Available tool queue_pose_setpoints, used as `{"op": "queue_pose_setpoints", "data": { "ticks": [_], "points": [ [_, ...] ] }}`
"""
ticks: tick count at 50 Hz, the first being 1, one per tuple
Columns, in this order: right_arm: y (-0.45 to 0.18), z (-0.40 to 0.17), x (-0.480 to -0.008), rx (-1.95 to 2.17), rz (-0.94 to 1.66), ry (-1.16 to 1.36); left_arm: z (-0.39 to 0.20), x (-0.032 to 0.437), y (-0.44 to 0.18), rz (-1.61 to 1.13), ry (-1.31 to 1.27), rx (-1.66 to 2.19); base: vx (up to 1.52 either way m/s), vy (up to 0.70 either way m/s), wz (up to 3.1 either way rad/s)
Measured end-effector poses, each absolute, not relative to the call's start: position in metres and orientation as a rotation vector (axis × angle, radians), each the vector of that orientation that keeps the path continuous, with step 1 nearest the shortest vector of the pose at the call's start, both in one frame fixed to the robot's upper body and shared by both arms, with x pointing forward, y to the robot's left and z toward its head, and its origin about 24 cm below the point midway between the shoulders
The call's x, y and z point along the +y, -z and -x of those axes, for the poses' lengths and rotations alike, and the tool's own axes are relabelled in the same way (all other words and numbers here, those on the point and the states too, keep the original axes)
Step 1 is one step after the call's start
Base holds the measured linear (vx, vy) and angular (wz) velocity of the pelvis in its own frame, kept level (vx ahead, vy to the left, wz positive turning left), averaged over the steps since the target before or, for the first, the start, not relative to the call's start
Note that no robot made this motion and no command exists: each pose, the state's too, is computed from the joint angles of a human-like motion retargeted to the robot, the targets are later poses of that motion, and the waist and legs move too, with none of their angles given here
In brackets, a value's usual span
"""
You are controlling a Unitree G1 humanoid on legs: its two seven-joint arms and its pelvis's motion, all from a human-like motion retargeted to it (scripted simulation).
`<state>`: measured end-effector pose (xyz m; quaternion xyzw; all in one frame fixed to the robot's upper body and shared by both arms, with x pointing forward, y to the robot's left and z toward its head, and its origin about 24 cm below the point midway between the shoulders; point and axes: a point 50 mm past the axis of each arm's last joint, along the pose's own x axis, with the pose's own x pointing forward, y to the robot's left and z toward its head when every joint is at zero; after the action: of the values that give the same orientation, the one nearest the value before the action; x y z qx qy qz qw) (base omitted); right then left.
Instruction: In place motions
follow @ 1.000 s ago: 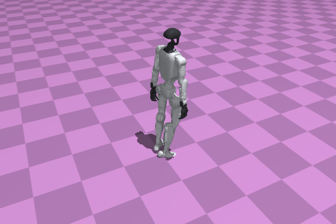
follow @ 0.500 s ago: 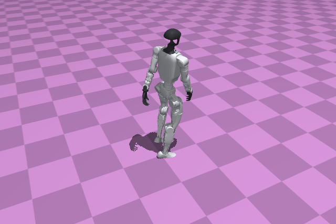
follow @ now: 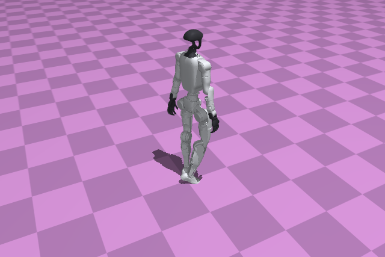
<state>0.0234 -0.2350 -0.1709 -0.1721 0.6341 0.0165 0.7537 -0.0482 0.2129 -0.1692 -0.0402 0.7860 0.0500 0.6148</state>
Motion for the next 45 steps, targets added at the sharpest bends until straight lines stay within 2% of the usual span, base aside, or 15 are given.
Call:
{"op": "queue_pose_setpoints", "data": {
  "ticks": [6, 14, 20, 23, 27, 32, 37, 45],
  "points": [
    [0.168, -0.023, -0.245, 1.390, 0.495, -0.075, -0.033, 0.202, 0.174, 0.090, -0.031, 1.620, -0.16, 0.10, -0.60],
    [0.161, 0.059, -0.254, 1.724, 0.324, 0.010, -0.152, 0.182, 0.154, 0.001, 0.114, 1.202, -0.06, 0.00, 0.40],
    [0.151, 0.097, -0.257, 1.867, 0.293, 0.089, -0.189, 0.163, 0.140, -0.004, 0.178, 1.053, 0.02, -0.07, -0.13],
    [0.152, 0.096, -0.256, 1.871, 0.290, 0.079, -0.178, 0.158, 0.145, 0.016, 0.179, 1.076, 0.08, -0.12, -0.45],
    [0.157, 0.081, -0.253, 1.816, 0.289, 0.024, -0.135, 0.154, 0.162, 0.048, 0.174, 1.223, 0.15, -0.11, -0.23],
    [0.167, 0.042, -0.242, 1.681, 0.329, -0.056, -0.058, 0.162, 0.177, 0.041, 0.177, 1.532, 0.13, -0.14, -0.27],
    [0.175, 0.005, -0.220, 1.577, 0.311, -0.126, 0.016, 0.179, 0.178, -0.086, 0.224, 1.733, 0.18, -0.18, -0.07],
    [0.175, -0.071, -0.191, 1.372, 0.449, -0.250, 0.078, 0.204, 0.169, -0.047, 0.149, 1.840, 0.00, -0.12, 0.34]
  ]
}}
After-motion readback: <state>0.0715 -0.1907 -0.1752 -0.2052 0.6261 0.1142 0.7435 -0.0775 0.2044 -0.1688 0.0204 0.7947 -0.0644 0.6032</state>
